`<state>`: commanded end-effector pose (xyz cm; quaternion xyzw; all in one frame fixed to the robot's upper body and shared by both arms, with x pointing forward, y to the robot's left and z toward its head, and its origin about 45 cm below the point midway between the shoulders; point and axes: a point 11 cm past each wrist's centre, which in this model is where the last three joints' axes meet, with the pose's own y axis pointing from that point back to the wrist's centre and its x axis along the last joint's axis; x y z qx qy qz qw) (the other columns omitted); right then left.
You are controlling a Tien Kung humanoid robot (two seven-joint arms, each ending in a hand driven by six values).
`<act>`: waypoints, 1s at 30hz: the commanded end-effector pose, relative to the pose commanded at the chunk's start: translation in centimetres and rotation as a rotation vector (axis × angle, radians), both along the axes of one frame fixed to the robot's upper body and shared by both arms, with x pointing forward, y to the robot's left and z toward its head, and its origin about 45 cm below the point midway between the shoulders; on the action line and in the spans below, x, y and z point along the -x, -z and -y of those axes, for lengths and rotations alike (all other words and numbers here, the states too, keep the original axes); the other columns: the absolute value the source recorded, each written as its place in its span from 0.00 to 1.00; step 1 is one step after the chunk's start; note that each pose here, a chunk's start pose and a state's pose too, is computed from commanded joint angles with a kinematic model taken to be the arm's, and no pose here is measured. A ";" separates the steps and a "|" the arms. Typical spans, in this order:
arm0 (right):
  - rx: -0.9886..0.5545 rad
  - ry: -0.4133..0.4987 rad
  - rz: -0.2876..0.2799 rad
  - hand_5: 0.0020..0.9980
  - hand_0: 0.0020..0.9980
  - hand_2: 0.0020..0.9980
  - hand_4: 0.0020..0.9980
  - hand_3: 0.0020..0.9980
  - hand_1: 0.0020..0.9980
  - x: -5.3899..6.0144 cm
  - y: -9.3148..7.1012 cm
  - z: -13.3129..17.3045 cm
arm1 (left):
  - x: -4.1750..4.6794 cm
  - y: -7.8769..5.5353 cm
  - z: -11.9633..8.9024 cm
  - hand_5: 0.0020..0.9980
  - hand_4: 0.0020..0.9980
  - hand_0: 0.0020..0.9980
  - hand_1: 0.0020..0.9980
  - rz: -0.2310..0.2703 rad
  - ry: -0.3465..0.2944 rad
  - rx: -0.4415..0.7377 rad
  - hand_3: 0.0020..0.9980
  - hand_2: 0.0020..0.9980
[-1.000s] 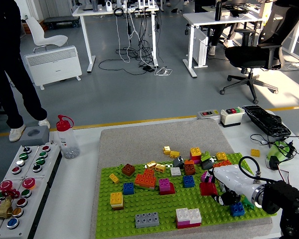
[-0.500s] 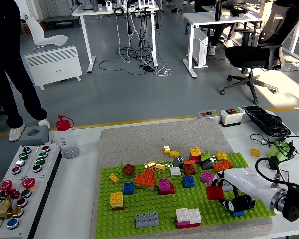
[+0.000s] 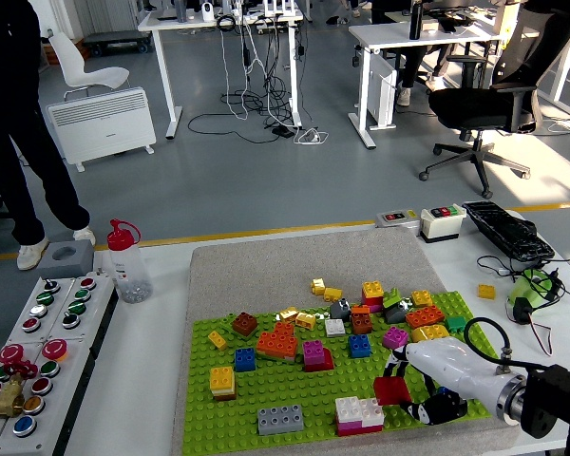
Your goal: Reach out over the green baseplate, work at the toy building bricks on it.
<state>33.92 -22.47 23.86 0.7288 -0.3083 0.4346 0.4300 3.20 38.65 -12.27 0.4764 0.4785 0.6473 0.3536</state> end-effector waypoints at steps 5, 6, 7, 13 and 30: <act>-0.002 -0.006 0.001 0.08 0.07 0.55 0.62 0.56 0.30 0.0 0.0 -0.6 | -0.01 0.0 0.0 1.00 0.47 0.73 0.78 0.000 0.001 0.000 0.67 0.80; -0.003 -0.008 0.001 0.08 0.07 0.55 0.62 0.56 0.30 0.0 0.0 -0.7 | -0.01 0.0 0.0 1.00 0.47 0.73 0.78 -0.001 0.001 0.000 0.67 0.80; -0.003 -0.009 0.001 0.08 0.07 0.55 0.62 0.56 0.30 0.0 0.0 -0.8 | -0.01 0.0 0.0 1.00 0.47 0.73 0.78 -0.001 0.001 0.000 0.67 0.80; 0.008 -0.014 0.002 0.08 0.07 0.55 0.62 0.57 0.30 0.0 0.3 -1.0 | -0.02 0.0 0.0 1.00 0.47 0.73 0.78 -0.001 0.002 0.001 0.67 0.80; 0.054 -0.033 0.014 0.07 0.07 0.55 0.62 0.57 0.30 0.0 0.8 -1.6 | -0.01 0.0 0.0 1.00 0.47 0.73 0.78 -0.002 0.004 0.001 0.67 0.80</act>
